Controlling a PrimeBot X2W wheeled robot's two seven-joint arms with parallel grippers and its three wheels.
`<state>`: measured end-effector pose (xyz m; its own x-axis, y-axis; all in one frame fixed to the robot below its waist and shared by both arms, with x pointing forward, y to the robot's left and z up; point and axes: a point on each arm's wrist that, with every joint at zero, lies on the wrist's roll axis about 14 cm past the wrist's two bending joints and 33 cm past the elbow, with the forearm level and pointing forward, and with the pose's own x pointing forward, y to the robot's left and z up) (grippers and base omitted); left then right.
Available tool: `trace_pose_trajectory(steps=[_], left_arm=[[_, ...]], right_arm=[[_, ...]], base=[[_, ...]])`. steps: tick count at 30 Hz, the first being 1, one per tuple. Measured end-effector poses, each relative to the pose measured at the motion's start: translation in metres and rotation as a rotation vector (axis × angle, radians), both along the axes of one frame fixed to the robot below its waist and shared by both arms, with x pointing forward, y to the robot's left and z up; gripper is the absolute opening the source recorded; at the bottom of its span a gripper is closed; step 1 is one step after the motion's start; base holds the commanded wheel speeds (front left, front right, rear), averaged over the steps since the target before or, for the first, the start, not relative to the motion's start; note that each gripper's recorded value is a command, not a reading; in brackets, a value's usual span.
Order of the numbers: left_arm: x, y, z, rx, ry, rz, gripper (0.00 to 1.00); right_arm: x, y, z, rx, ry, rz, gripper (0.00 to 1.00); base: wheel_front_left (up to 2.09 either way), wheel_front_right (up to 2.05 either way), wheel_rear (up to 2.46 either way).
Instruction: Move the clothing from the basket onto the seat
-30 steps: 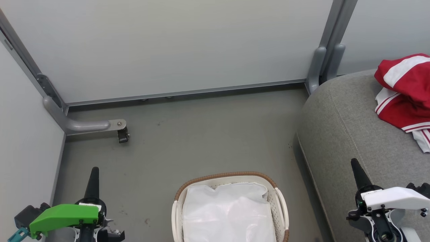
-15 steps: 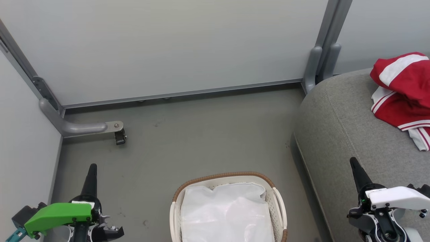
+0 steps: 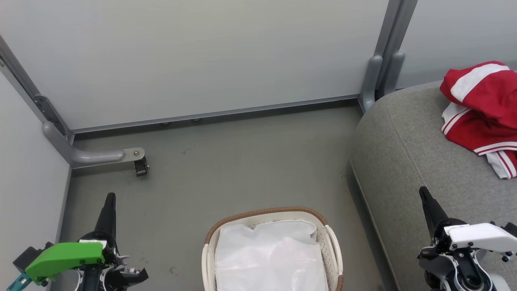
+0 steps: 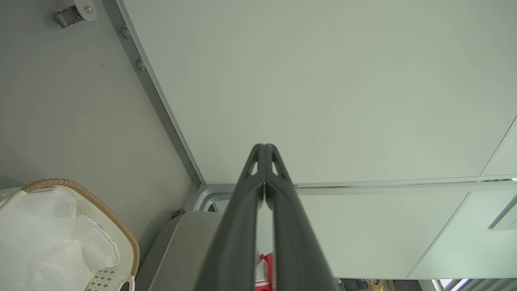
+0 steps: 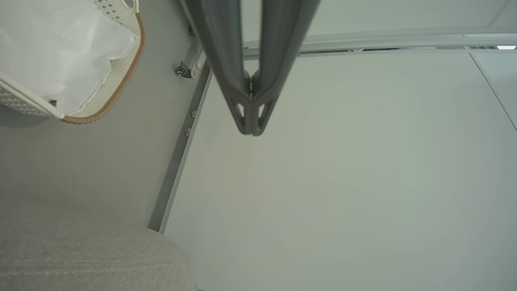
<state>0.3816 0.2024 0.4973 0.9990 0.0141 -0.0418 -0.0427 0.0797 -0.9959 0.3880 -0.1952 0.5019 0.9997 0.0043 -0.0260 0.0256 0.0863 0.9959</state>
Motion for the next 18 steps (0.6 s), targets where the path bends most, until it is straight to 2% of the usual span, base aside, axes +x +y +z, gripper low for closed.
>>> trace_pose_trajectory(steps=[18], left_arm=[[0.0051, -0.0026, 0.0095, -0.083, -0.034, -0.012, 0.00]], right_arm=[[-0.0014, -0.0037, 0.0049, 0.091, -0.019, -0.004, 0.00]], base=[[0.00, 0.00, 0.00]])
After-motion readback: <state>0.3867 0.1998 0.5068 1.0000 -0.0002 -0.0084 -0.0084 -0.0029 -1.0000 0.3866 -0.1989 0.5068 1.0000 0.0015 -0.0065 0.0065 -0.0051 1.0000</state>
